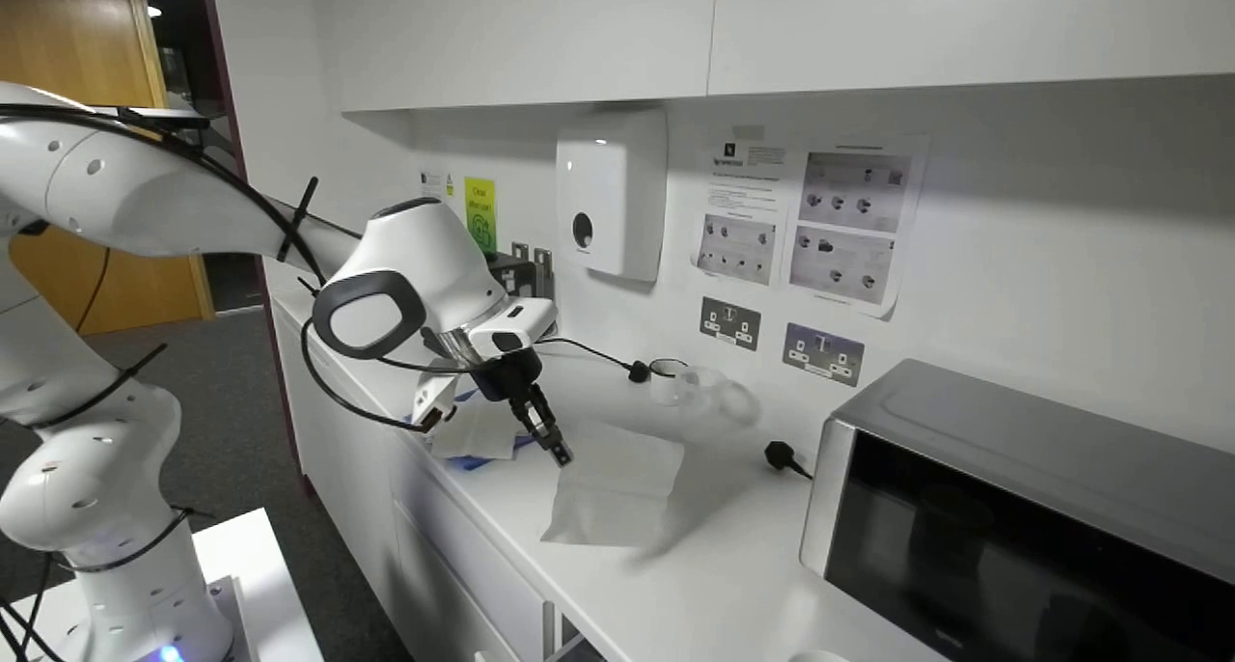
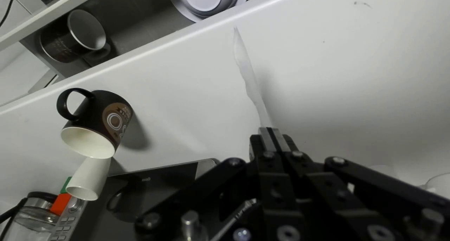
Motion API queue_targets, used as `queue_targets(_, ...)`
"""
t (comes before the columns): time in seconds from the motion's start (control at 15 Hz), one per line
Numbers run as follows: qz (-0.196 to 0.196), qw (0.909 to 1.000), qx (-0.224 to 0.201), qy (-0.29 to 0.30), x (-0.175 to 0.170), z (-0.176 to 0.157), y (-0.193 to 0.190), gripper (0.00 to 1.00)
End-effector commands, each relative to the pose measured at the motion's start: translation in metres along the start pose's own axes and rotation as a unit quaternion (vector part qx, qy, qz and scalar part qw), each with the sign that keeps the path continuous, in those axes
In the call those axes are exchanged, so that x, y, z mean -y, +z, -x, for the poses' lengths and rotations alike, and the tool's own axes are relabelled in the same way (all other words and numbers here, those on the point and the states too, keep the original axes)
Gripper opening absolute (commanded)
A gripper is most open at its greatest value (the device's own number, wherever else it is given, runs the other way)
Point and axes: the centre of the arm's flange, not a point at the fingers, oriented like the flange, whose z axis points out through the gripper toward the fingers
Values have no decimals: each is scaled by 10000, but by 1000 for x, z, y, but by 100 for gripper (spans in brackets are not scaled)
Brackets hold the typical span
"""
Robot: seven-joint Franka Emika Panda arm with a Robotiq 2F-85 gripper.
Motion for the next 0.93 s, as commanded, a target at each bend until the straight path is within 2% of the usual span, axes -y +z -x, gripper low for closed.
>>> queue_targets(0.0,89,9999,-81,76,-9,-23,4,0)
queue_targets(0.2,187,9998,-40,73,10,-31,11,0)
queue_targets(0.53,23,9997,145,-204,72,-35,38,0)
queue_targets(0.87,-114,9990,329,-271,95,-28,55,0)
